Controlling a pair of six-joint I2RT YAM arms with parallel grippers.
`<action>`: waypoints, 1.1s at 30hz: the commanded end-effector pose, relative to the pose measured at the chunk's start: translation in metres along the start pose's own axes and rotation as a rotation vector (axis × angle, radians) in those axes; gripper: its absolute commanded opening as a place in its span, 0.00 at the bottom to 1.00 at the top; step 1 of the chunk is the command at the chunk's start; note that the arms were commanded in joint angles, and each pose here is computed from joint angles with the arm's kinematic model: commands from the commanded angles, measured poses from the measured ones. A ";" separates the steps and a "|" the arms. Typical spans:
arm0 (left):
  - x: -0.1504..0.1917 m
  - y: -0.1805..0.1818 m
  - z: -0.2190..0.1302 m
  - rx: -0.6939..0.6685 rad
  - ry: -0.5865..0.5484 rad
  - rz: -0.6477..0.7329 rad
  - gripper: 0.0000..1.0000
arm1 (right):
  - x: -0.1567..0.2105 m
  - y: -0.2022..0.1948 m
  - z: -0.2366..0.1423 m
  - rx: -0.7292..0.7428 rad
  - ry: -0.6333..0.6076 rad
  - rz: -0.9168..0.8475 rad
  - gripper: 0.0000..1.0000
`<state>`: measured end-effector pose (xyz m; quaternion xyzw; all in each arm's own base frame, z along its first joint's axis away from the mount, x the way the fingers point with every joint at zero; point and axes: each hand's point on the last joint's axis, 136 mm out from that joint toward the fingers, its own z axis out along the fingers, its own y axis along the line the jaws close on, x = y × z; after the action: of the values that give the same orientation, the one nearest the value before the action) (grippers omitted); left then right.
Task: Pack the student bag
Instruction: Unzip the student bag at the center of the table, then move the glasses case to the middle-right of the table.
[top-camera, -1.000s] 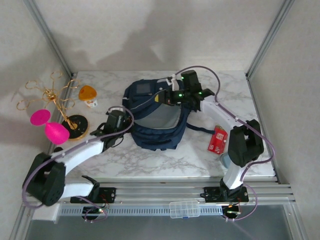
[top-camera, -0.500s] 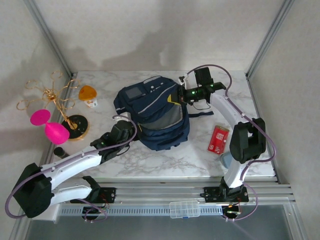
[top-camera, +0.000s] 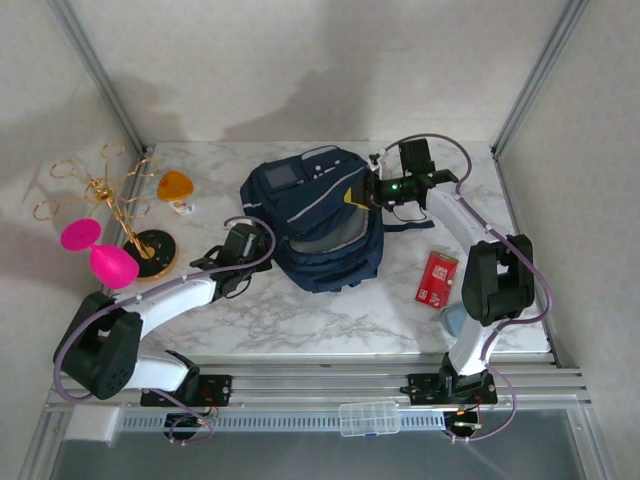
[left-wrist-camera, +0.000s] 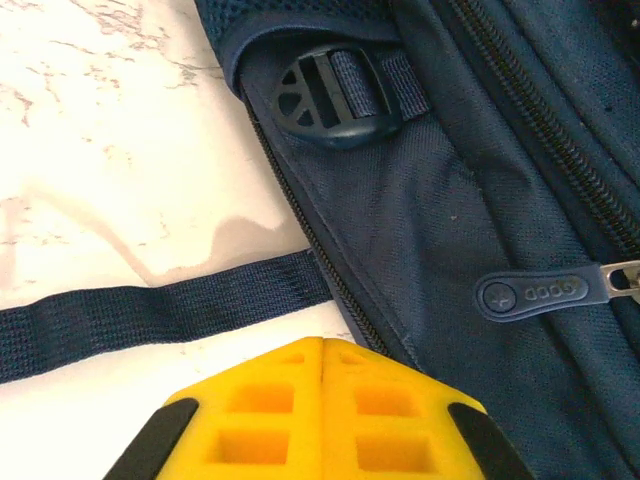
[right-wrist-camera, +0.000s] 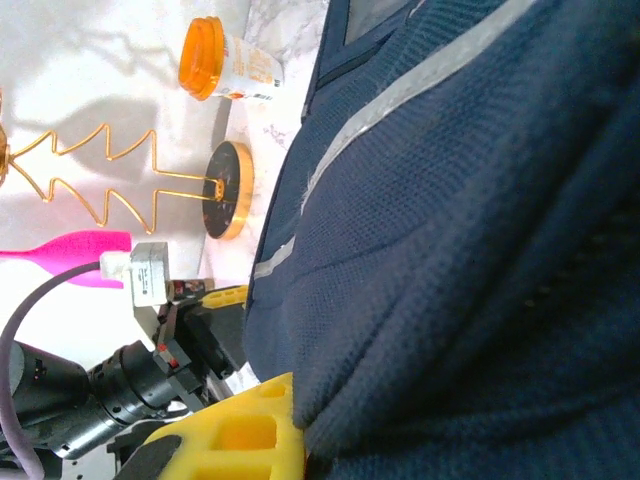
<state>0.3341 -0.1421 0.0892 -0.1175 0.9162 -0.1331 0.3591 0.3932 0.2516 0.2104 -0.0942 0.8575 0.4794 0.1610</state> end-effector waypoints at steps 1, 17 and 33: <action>-0.018 -0.019 -0.007 0.067 -0.026 0.007 0.00 | -0.027 0.013 -0.013 -0.015 -0.114 -0.087 0.00; 0.012 -0.130 -0.055 0.363 -0.003 0.026 0.35 | 0.017 -0.027 -0.060 0.297 -0.255 0.042 0.77; 0.069 -0.240 -0.076 0.633 0.106 0.090 0.46 | 0.159 -0.154 -0.261 1.031 -0.849 0.680 0.99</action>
<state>0.2659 -0.3503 0.1605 0.0281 0.8689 -0.3608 0.3377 0.2754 -0.0153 0.1644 0.3762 0.8556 0.1156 0.3362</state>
